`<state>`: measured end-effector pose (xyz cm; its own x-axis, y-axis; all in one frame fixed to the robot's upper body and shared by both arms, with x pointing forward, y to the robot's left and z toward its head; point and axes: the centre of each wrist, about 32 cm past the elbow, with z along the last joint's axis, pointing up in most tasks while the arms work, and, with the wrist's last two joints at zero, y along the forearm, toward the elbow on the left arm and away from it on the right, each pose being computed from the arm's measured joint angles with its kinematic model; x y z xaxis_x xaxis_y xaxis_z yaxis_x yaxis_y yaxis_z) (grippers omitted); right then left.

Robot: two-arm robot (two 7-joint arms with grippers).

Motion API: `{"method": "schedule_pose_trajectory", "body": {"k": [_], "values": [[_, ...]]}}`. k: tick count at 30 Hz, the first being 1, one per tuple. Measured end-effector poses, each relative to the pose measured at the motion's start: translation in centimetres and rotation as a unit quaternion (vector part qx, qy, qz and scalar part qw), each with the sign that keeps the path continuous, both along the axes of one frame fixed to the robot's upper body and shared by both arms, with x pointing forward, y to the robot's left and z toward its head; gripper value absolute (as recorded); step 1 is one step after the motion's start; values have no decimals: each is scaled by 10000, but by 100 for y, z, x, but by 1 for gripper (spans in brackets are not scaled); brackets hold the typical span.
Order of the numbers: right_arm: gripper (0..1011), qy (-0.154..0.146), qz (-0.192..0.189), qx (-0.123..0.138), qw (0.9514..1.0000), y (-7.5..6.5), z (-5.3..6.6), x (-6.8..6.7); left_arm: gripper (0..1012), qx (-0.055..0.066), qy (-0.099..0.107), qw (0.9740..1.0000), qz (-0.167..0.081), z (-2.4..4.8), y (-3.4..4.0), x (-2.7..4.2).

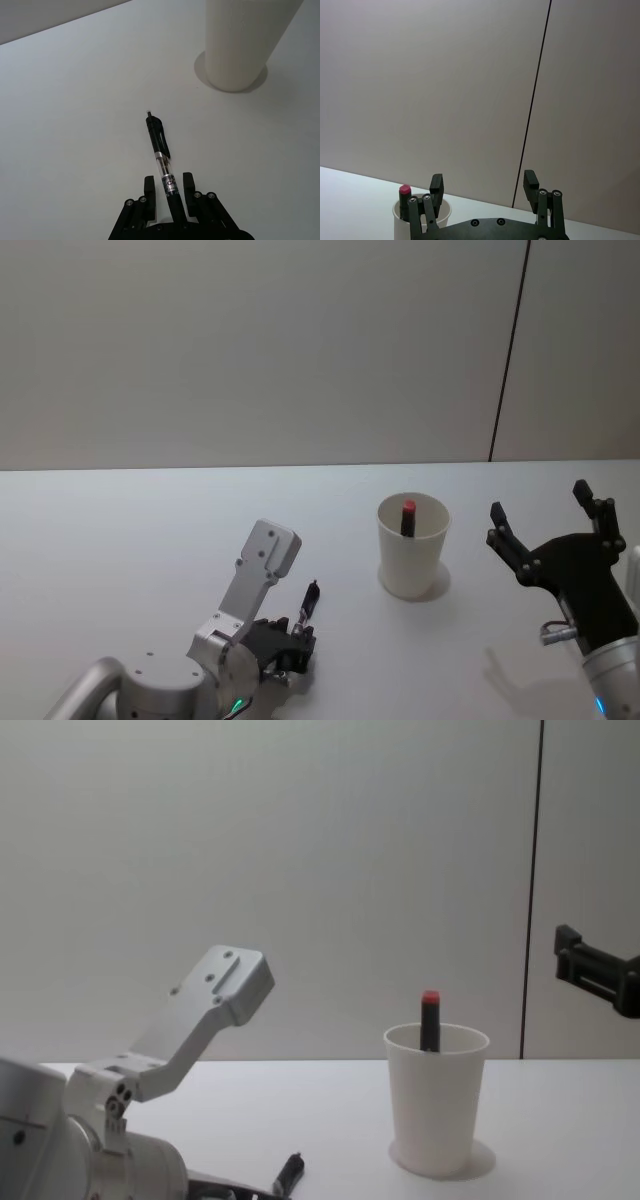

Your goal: Place the pen into the pen holder.

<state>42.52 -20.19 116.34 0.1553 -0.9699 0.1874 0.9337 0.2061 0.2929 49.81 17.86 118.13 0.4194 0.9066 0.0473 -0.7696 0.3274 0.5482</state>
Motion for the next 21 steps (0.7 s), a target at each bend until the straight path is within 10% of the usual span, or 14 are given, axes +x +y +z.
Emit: {"method": "schedule_pose_trajectory", "body": {"k": [21], "values": [[1002, 0, 0, 0, 10000, 0, 0, 0, 202, 113, -168, 9998, 47, -15, 2, -9]]}}
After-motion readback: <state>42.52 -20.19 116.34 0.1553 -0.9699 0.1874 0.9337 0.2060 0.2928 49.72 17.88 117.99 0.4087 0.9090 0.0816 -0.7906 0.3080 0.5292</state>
